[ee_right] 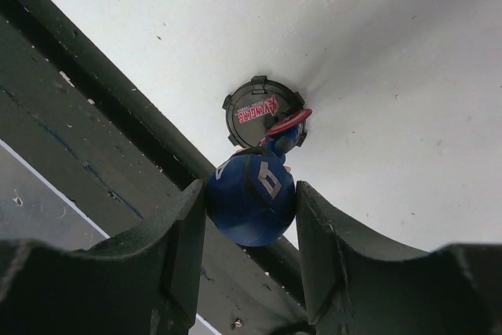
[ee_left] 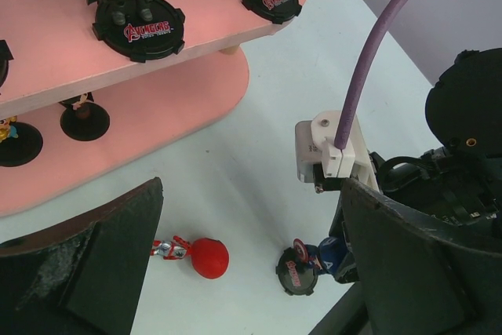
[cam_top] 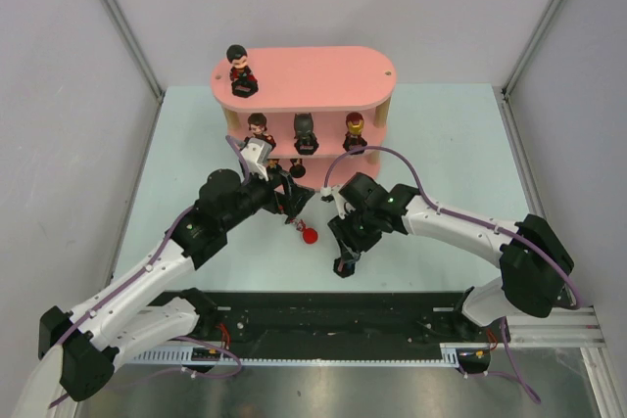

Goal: Place and organize the plastic toys onto the shelf

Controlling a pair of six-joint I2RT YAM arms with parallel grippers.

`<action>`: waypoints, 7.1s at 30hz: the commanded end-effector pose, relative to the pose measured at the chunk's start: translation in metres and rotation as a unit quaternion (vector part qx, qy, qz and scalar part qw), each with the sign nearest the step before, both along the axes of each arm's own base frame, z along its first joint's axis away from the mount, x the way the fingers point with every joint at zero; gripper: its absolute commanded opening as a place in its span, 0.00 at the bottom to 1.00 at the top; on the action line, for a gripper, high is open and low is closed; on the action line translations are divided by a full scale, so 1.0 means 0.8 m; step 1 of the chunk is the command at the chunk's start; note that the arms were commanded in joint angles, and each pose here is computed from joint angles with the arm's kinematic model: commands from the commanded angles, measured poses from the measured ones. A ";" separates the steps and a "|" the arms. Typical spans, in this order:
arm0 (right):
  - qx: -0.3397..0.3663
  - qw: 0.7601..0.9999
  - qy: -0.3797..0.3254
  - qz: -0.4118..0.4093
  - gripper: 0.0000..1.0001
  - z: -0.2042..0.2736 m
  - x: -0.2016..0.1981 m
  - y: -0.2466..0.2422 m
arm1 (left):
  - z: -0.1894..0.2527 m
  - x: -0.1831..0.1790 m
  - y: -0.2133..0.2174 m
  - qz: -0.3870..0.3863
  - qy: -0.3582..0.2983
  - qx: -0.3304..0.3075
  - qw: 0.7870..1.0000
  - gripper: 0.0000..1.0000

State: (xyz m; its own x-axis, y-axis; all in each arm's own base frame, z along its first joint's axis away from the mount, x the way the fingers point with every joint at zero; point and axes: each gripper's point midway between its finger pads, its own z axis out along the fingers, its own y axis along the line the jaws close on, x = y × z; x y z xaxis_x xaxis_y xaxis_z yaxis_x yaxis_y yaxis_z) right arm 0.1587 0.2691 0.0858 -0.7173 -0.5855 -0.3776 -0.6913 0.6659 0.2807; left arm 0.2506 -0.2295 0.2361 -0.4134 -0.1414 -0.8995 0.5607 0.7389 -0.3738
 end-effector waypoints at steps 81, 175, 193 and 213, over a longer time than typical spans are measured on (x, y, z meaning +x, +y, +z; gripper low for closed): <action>0.191 0.894 -0.129 -0.383 0.99 0.165 0.118 -0.174 | -0.140 -0.093 -0.179 -0.300 -0.151 0.157 0.929 0.82; 0.035 0.695 -0.479 -0.535 1.00 0.144 0.248 -0.370 | 0.383 0.134 0.015 0.269 -0.215 0.100 0.933 0.00; 0.086 0.735 -0.478 -0.473 0.98 0.024 0.267 -0.361 | 0.371 0.141 0.020 0.258 -0.205 0.104 0.938 0.00; 0.080 0.747 -0.485 -0.448 1.00 0.009 0.279 -0.349 | 0.354 0.163 0.008 0.263 -0.188 0.108 0.940 0.00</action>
State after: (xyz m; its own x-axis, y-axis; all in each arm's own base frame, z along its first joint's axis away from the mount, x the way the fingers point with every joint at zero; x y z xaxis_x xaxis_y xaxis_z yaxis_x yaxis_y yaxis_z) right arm 0.3740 -0.0119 0.0827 -0.1721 0.0956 -0.9804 0.0993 0.9919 0.0793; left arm 0.3857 -0.2254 0.4985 -0.0200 0.0368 -0.9991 0.1442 0.9890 0.0335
